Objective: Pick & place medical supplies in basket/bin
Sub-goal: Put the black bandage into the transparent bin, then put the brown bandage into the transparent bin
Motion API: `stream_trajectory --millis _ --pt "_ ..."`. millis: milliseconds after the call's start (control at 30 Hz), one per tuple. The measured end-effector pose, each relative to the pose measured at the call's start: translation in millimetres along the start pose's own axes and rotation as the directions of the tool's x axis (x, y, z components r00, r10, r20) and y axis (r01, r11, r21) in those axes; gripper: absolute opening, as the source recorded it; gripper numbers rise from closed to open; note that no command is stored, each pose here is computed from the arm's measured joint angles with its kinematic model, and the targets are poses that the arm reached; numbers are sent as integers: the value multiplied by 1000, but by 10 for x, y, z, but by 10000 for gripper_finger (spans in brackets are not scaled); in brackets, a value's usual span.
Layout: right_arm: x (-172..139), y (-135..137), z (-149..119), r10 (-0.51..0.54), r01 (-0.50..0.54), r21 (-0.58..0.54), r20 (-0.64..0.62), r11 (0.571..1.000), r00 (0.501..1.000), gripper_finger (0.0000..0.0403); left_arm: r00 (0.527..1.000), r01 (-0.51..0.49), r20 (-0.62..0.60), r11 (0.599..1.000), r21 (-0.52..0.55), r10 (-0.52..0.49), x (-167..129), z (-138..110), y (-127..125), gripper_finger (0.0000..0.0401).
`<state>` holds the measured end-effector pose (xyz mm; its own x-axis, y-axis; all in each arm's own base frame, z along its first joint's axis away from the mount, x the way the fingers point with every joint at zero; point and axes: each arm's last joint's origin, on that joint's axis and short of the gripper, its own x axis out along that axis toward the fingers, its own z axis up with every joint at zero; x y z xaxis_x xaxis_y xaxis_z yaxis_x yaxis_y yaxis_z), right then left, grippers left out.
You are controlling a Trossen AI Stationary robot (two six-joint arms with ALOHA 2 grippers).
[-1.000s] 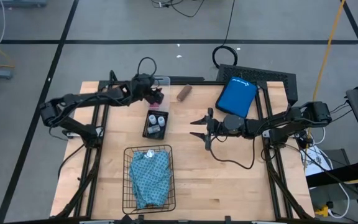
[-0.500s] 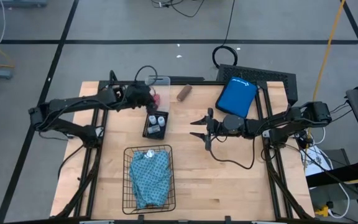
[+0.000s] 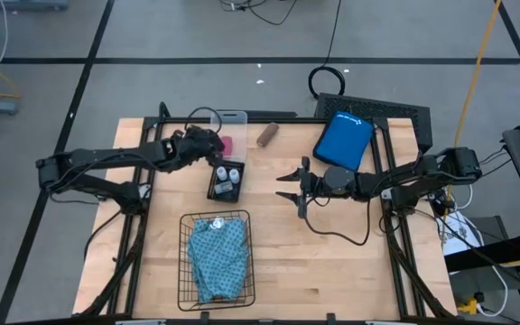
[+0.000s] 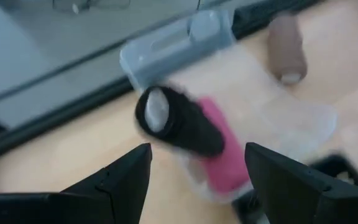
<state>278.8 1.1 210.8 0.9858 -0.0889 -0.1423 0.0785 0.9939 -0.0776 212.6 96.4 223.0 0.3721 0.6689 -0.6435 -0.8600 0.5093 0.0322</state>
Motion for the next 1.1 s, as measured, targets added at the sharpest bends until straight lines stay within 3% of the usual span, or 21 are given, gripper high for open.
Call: stream_trajectory --millis 167,367,633,867,1100 --pt "0 0 0 0 0 0 0 1000 1000 185 991 29 128 1000 10 -30 166 58 -33 269" --pt "0 0 0 0 0 0 0 1000 1000 184 980 -15 200 999 28 9 433 150 26 269" --pt "0 0 1 0 0 0 1 1000 1000 182 957 63 283 998 18 -65 656 263 62 269" --pt "0 0 1 0 0 0 1 1000 1000 179 928 88 355 993 80 -111 600 370 76 269" --pt "0 -2 1 -4 4 -2 1 1000 1000 180 895 163 411 985 60 -173 262 473 40 269"
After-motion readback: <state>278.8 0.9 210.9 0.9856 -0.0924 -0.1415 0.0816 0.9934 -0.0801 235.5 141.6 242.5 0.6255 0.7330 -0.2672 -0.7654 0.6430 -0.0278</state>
